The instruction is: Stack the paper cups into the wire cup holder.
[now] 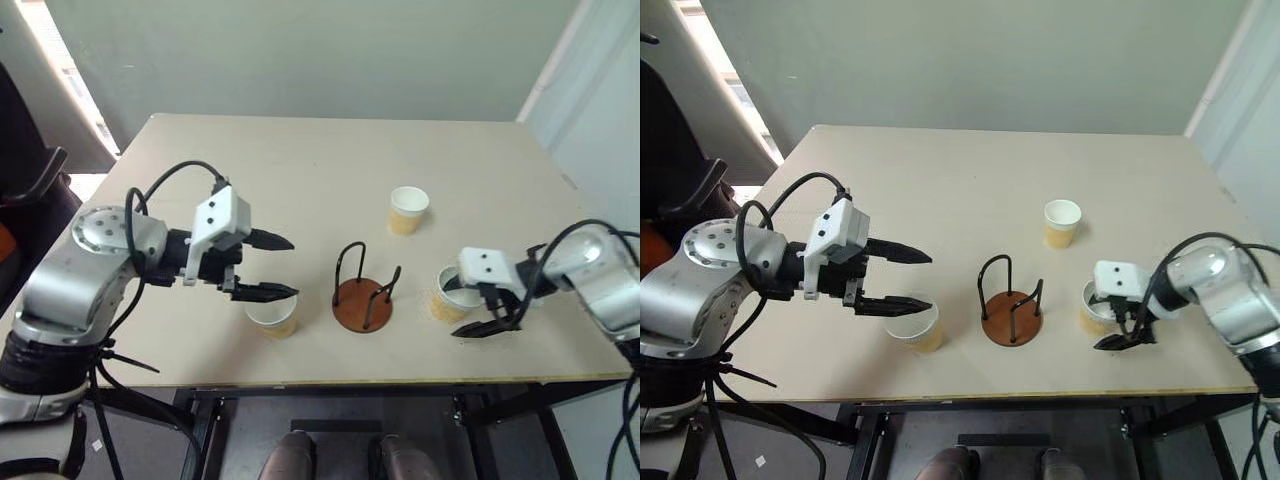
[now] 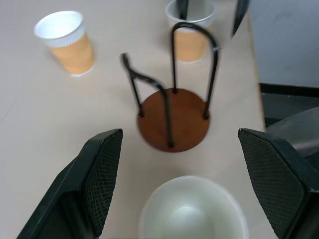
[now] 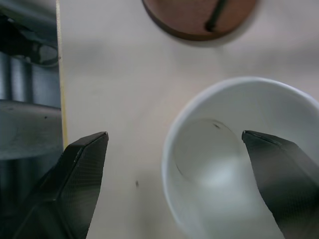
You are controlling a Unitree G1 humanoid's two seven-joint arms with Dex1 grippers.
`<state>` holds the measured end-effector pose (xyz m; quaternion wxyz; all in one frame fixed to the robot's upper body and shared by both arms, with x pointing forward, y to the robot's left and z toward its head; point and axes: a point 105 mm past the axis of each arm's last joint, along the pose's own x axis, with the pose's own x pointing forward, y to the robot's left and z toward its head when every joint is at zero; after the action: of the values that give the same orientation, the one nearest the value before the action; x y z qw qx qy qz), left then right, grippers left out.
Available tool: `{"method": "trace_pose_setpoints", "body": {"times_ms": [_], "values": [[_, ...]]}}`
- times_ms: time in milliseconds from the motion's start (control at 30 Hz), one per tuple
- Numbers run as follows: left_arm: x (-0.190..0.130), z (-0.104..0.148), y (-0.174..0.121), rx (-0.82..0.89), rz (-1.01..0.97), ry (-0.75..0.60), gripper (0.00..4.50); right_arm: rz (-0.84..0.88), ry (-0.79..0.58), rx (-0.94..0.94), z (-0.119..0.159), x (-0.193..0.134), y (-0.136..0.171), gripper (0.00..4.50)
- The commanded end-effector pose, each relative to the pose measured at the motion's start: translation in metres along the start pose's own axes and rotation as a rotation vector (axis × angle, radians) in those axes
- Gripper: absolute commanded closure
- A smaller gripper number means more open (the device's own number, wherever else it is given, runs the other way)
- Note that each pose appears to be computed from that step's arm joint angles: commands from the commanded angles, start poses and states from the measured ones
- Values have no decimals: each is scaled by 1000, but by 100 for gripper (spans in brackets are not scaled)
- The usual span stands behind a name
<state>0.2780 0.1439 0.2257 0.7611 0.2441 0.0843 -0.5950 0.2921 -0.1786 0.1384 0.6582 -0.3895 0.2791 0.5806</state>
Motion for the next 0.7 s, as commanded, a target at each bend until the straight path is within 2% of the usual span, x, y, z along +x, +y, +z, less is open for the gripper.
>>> {"method": "trace_pose_setpoints", "body": {"times_ms": [33,333,433,533,600,700], "values": [[-6,8,-2,12,24,-13,49,6,-4,-43,7,-3,1,123],[-9,7,-1,-7,49,-13,49,-46,3,-94,16,-26,-12,432],[-11,6,3,-9,68,-12,49,-54,2,-109,19,-35,-14,445],[-16,5,7,-9,93,-9,49,-70,-66,-149,37,-52,-14,445],[-21,6,10,-2,107,-5,49,-90,-172,-204,65,-74,-16,445],[-26,5,9,5,110,-2,49,-116,-441,-309,124,-113,-17,445]]}}
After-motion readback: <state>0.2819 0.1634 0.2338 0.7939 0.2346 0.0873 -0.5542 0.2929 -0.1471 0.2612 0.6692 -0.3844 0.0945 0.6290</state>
